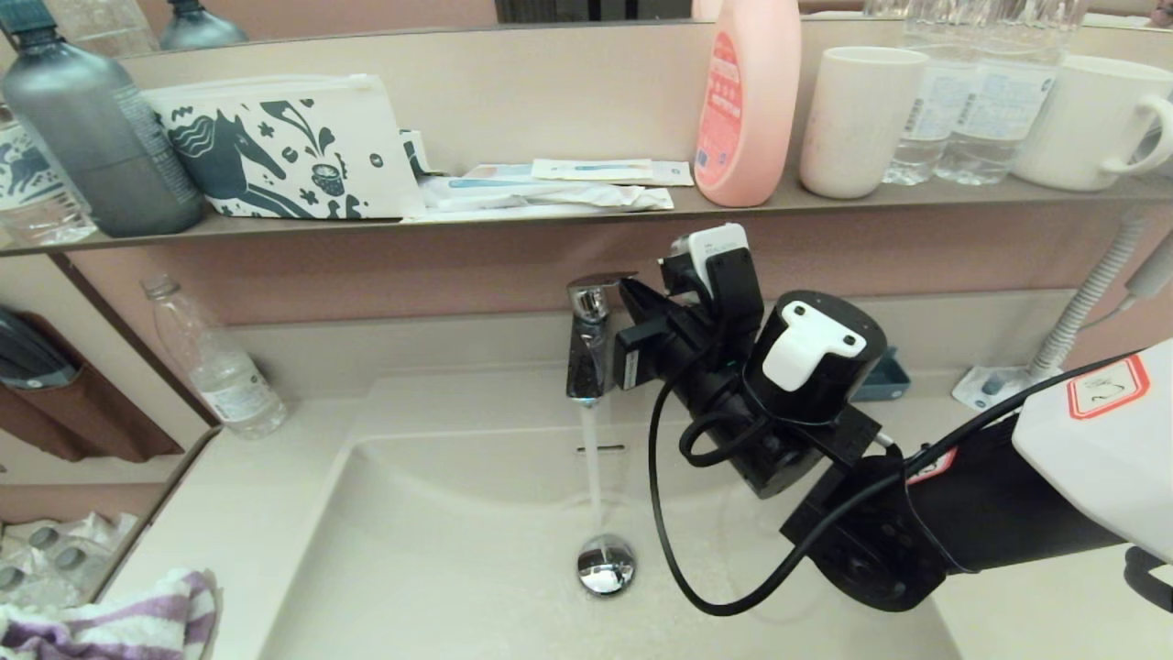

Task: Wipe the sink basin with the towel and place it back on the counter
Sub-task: Turn off the faucet

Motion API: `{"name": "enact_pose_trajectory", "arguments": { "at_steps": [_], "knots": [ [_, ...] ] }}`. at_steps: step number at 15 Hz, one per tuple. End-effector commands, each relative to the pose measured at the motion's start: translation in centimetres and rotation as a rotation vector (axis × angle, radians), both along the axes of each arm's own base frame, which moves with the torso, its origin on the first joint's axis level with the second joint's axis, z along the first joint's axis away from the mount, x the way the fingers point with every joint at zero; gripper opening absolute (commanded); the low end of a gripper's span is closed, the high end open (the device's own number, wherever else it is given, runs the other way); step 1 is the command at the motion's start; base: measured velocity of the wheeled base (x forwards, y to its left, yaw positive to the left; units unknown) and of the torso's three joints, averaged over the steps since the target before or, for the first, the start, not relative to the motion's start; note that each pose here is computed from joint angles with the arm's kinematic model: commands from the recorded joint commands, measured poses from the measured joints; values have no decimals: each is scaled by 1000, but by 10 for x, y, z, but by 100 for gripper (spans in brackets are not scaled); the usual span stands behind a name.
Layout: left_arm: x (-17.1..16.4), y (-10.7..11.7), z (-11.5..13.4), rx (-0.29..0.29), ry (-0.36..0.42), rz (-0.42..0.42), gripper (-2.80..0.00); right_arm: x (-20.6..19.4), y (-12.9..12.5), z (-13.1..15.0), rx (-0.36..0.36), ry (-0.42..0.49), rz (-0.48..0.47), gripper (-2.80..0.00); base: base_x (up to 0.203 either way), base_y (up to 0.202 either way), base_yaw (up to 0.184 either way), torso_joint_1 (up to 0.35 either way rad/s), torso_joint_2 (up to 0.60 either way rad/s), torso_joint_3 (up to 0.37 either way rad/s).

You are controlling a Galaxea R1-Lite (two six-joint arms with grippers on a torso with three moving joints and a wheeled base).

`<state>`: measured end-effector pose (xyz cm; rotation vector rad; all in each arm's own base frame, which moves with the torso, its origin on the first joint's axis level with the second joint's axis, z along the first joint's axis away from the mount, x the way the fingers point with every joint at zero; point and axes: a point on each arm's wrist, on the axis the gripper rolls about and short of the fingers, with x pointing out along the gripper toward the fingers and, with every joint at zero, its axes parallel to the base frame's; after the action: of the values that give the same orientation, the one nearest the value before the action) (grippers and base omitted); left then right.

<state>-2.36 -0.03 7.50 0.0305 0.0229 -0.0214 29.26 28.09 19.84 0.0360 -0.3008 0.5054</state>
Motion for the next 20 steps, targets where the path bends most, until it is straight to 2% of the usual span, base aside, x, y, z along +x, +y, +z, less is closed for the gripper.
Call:
{"name": "enact_pose_trajectory", "arguments": {
  "at_steps": [1,4,9,16,20],
  "knots": [
    [0,0,0,0,0,0,-280,4,4,8,21,-28,-4,-280,0,0,0,0,0,0],
    [0,0,0,0,0,0,-280,16,9,8,16,-29,-14,-280,0,0,0,0,0,0],
    [0,0,0,0,0,0,-280,37,13,-2,-54,-31,-47,-280,0,0,0,0,0,0],
    [0,0,0,0,0,0,-280,24,2,-21,-143,31,-53,-280,0,0,0,0,0,0],
    [0,0,0,0,1,0,-280,11,-9,2,-107,-8,-58,-280,0,0,0,0,0,0]
  ]
}}
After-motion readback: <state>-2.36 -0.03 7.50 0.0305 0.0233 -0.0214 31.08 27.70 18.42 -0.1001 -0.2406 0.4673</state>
